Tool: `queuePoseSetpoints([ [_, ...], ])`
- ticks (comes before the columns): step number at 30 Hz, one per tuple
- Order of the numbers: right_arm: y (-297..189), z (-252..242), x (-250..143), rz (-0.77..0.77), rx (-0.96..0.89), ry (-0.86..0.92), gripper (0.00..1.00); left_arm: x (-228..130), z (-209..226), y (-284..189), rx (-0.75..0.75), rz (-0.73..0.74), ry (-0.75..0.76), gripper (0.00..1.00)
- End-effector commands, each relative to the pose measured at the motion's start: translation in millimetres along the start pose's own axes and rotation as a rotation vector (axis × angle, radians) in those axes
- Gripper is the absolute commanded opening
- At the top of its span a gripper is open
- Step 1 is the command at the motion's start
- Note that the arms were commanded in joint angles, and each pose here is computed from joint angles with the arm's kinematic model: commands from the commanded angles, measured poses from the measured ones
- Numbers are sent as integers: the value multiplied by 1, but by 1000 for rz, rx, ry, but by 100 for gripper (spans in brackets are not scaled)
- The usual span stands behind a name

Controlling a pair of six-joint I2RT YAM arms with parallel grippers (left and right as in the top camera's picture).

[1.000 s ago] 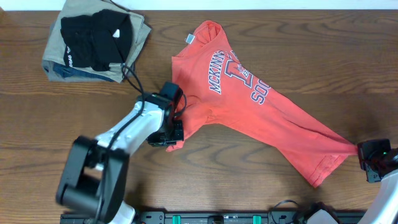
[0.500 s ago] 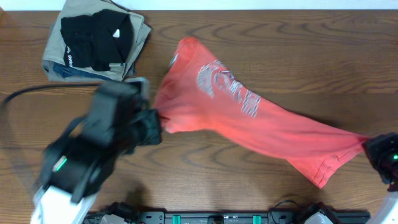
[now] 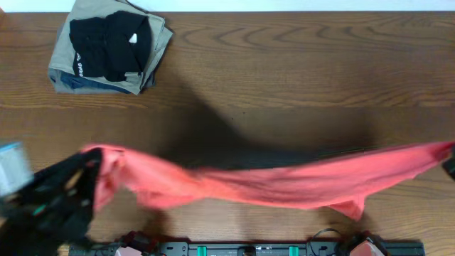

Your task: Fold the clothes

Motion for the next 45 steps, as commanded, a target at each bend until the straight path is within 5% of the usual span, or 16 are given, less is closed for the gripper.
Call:
queuePoseSetpoints([
  [1, -10, 3, 18, -33, -19, -33, 1, 19, -1, 3, 83, -103, 34, 6],
  [8, 17, -11, 50, -3, -16, 63, 1, 31, -5, 69, 190, -38, 62, 6],
  [14, 60, -33, 82, 26, -18, 136, 1, 42, 10, 192, 430, 3, 136, 6],
  [26, 212, -27, 133, 99, 68, 11, 1, 4, 87, 433, 562, 102, 164, 6],
  [36, 333, 11, 132, 100, 4, -114, 1, -11, 154, 519, 586, 20, 129, 6],
  [45, 419, 12, 103, 192, -20, -140, 1, -54, 196, 563, 633, 90, 134, 6],
])
Point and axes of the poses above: each gripper's point midway between its finger pads, its own y axis out along the fingers, its own z axis along the line the jaws close on, x = y × z, the point moved 9 cm from there along -y, back along the fingers, and after that the axes turned 10 degrees about -y, right-handed, at the moved point
